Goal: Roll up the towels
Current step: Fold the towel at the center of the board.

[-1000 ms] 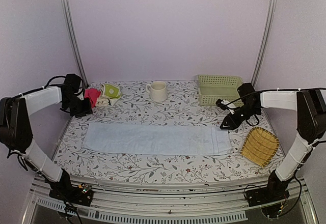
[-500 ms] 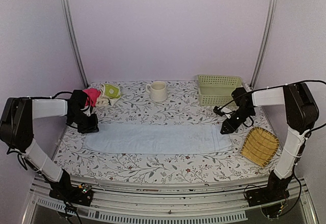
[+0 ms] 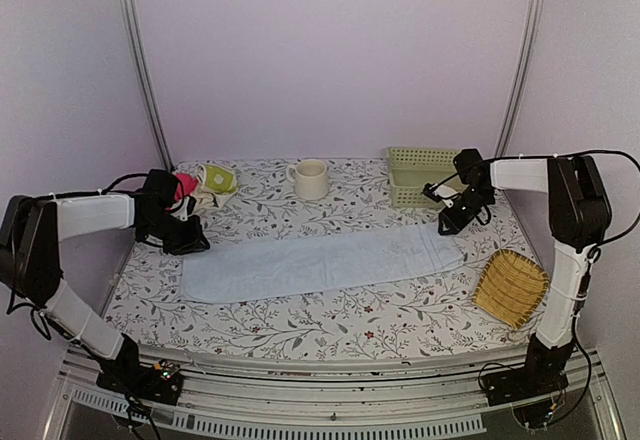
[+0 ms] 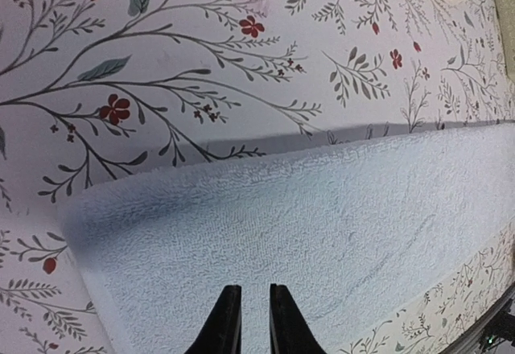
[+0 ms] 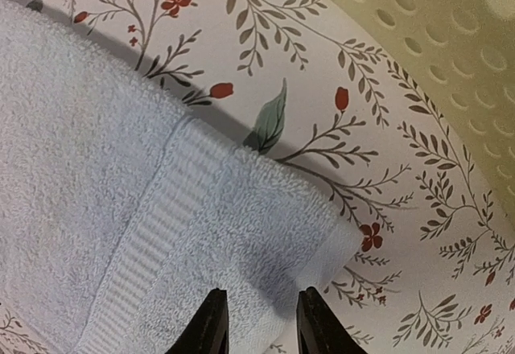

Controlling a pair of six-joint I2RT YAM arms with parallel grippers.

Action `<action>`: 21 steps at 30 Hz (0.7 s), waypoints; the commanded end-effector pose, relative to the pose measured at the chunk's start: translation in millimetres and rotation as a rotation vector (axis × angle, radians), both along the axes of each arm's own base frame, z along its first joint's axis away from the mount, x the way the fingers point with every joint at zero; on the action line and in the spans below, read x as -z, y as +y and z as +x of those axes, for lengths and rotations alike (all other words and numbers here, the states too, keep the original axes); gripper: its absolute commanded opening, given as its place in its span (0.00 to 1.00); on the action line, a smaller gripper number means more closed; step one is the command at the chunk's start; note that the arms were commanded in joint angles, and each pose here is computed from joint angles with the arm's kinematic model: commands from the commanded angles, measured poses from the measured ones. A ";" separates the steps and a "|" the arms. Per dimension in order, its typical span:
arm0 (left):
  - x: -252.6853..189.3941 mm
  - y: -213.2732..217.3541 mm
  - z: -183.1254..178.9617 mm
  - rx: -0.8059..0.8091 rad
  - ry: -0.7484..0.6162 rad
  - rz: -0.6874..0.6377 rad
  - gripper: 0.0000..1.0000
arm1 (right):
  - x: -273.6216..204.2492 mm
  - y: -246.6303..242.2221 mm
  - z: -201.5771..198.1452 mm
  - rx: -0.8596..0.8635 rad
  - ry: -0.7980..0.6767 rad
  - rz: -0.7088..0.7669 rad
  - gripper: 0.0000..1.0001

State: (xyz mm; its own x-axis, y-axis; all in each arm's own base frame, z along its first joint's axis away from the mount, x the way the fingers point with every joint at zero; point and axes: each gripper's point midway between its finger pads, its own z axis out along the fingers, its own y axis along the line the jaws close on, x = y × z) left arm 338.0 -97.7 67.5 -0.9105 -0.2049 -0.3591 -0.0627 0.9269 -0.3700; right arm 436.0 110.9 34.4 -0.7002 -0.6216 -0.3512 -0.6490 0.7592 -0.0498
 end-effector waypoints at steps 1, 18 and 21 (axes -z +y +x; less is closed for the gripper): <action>-20.7 -17.9 6.2 0.051 -0.068 -0.028 0.16 | -22.6 4.2 -34.6 0.014 0.050 0.067 0.33; 10.4 -31.0 -9.5 0.104 0.002 -0.013 0.13 | 8.5 -7.1 -43.8 0.094 0.121 0.103 0.37; 15.1 -29.0 -10.6 0.108 0.016 0.002 0.13 | 16.4 -9.0 -44.1 0.105 0.139 0.091 0.38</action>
